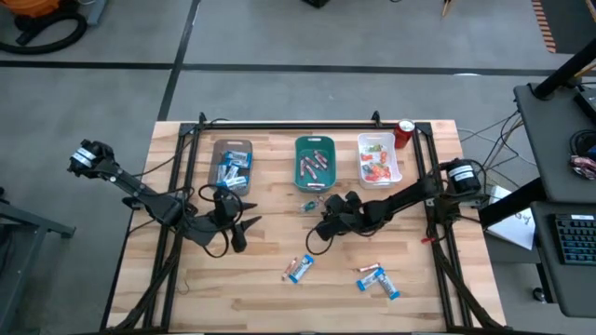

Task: Sort candy
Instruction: Put the red candy into the blue bin

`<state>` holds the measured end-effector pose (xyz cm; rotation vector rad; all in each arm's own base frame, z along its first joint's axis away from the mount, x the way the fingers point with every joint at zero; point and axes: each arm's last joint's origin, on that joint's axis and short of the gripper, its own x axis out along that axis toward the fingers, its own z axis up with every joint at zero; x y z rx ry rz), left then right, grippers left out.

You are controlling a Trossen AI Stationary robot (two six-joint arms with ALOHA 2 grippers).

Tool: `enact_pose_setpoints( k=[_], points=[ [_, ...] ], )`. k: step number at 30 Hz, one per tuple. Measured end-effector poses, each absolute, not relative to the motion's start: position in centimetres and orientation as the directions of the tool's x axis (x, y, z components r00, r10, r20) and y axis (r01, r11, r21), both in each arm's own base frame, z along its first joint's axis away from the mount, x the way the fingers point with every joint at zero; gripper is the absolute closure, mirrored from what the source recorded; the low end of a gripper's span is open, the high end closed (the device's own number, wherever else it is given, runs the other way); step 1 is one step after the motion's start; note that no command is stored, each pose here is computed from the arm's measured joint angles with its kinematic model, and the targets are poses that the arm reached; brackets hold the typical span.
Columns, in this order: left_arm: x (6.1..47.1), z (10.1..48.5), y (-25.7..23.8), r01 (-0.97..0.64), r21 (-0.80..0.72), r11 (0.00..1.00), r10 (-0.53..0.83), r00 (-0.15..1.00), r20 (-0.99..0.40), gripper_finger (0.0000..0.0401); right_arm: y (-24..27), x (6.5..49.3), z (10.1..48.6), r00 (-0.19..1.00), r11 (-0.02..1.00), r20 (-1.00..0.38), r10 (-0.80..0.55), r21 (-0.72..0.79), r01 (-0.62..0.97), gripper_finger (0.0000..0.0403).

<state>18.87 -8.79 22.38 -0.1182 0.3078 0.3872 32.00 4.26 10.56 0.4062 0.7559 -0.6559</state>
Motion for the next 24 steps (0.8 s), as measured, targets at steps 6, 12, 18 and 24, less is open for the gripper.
enact_pose_setpoints(
  k=[6,12,18,24],
  points=[
    [18.9,22.4,-8.8,-0.389,-0.054,0.920,0.353,0.880,-0.318,0.0235,4.4,32.4,9.8,0.534,0.730,-0.744,-0.401,0.093,0.678,0.0316],
    [18.9,22.3,-8.8,-0.389,-0.053,0.920,0.354,0.880,-0.318,0.0235,4.8,32.3,10.3,0.552,0.756,-0.745,-0.376,0.098,0.647,0.0378],
    [18.9,22.3,-8.8,-0.389,-0.052,0.920,0.354,0.880,-0.318,0.0235,5.2,31.5,13.1,0.583,0.834,-0.746,-0.322,0.068,0.548,0.0393],
    [18.9,22.3,-8.8,-0.388,-0.051,0.920,0.353,0.879,-0.319,0.0235,5.1,30.0,15.2,0.553,0.955,-0.792,-0.258,-0.121,0.271,0.0384]
  ],
)
